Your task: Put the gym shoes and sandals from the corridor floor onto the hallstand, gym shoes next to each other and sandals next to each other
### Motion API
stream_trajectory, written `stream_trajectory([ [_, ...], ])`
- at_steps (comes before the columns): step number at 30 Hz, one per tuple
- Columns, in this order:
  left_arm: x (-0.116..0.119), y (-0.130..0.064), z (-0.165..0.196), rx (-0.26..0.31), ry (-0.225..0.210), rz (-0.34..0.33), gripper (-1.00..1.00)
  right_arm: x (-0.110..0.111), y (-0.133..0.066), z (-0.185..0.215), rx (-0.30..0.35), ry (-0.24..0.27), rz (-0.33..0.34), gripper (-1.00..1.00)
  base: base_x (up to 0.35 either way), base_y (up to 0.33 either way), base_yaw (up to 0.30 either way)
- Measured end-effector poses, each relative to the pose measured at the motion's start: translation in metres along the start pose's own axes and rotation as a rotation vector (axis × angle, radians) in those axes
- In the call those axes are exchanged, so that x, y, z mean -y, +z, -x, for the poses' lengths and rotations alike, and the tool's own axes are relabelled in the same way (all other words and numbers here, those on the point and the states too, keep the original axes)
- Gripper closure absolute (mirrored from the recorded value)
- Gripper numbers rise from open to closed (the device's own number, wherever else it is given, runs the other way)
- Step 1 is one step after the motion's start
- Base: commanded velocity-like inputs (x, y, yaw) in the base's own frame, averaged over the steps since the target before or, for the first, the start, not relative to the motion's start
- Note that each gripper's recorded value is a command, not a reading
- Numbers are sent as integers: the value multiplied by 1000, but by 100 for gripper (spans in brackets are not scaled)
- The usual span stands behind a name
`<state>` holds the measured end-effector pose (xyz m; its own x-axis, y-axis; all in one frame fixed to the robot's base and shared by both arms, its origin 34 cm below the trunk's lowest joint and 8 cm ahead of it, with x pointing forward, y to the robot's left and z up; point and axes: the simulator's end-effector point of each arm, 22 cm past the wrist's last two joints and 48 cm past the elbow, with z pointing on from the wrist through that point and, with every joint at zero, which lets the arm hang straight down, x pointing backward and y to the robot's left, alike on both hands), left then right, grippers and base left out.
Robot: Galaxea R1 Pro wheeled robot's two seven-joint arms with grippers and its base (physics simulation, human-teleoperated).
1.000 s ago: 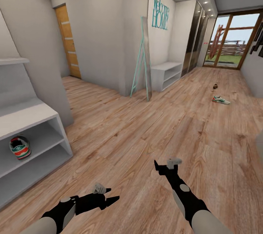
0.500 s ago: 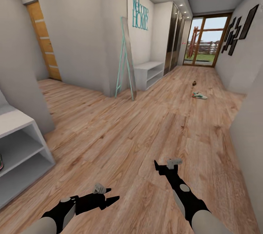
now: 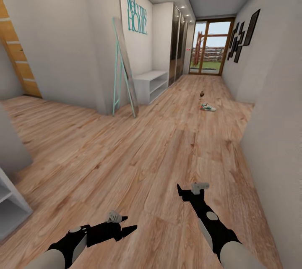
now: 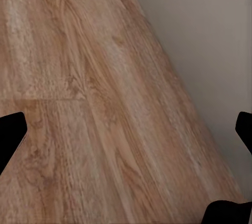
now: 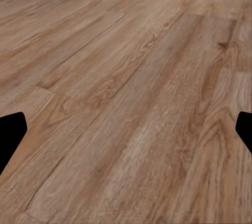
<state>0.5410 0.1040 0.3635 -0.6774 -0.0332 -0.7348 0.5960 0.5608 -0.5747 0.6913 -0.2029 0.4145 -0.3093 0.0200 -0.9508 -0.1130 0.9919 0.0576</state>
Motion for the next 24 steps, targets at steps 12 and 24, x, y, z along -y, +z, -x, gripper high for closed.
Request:
stream_trajectory([
  [12,0,0,0,0,-1,0,-100,0,0,-1,-1,0,-1,-100,338,0,-154],
  [24,-3,1,-6,-8,-12,0,-100,1,1,-9,-15,2,-1,-100,341,0,-143],
])
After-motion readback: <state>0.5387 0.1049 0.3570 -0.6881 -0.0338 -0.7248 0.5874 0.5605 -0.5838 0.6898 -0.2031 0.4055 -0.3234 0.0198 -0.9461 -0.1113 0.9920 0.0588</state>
